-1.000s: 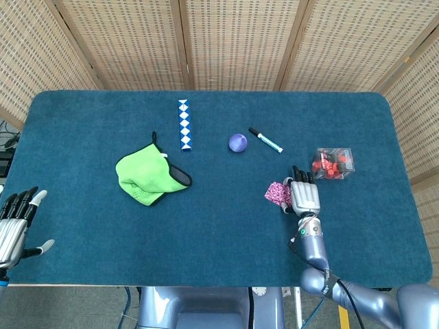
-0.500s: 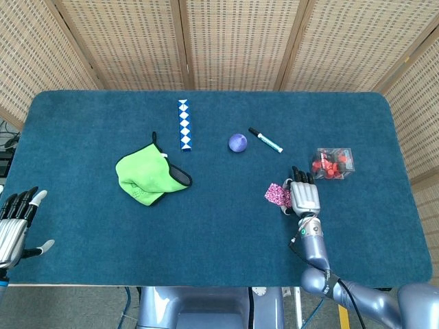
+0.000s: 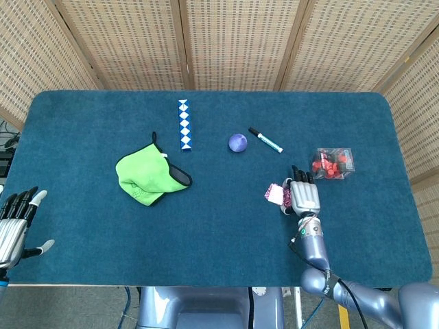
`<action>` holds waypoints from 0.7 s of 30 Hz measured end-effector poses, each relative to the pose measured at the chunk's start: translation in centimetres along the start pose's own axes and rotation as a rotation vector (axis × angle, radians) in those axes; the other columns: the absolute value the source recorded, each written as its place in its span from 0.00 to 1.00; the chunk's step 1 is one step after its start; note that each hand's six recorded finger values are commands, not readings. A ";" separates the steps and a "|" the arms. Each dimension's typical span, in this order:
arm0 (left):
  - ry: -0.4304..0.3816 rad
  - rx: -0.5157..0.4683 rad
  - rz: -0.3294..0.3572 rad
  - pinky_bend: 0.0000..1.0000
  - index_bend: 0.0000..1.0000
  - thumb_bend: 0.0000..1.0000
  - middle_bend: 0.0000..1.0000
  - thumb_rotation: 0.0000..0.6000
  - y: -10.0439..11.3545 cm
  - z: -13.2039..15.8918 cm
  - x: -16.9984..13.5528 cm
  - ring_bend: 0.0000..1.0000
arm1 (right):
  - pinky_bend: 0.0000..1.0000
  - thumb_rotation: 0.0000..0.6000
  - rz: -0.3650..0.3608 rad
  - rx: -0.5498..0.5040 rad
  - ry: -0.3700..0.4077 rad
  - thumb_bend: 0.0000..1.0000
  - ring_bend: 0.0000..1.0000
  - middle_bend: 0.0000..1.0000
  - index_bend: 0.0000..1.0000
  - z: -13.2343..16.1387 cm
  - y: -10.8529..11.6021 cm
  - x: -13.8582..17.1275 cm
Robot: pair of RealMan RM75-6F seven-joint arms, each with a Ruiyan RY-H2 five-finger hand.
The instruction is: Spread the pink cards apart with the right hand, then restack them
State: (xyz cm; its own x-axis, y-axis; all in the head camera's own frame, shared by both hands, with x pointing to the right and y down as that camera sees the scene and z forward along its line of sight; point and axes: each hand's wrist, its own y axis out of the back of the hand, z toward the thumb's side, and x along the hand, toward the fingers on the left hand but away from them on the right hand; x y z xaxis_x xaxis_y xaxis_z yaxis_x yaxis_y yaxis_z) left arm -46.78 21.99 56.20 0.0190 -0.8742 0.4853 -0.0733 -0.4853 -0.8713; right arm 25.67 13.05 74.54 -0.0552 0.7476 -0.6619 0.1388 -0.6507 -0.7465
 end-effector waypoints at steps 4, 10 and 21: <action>0.000 0.000 0.000 0.00 0.00 0.04 0.00 1.00 0.0 0.0 0.0 0.00 | 0.01 1.00 0.001 0.000 -0.001 0.23 0.00 0.00 0.30 0.0 0.1 0.0; 0.000 -0.002 -0.001 0.00 0.00 0.04 0.00 1.00 0.0 0.0 0.0 0.00 | 0.01 1.00 0.002 -0.002 0.000 0.23 0.00 0.00 0.30 0.1 0.2 0.0; -0.002 -0.008 -0.004 0.00 0.00 0.04 0.00 1.00 0.0 0.0 0.1 0.00 | 0.01 1.00 -0.041 -0.047 0.088 0.22 0.00 0.00 0.29 0.7 2.7 2.2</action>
State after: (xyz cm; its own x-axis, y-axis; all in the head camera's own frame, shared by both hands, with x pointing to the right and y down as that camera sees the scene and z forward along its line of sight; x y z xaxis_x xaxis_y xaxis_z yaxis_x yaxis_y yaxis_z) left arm -46.81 21.93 56.23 0.0209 -0.8723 0.4885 -0.0811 -0.4884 -0.8688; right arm 25.24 12.84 71.06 0.0246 0.7836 -0.6208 0.1845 -0.6139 -0.7675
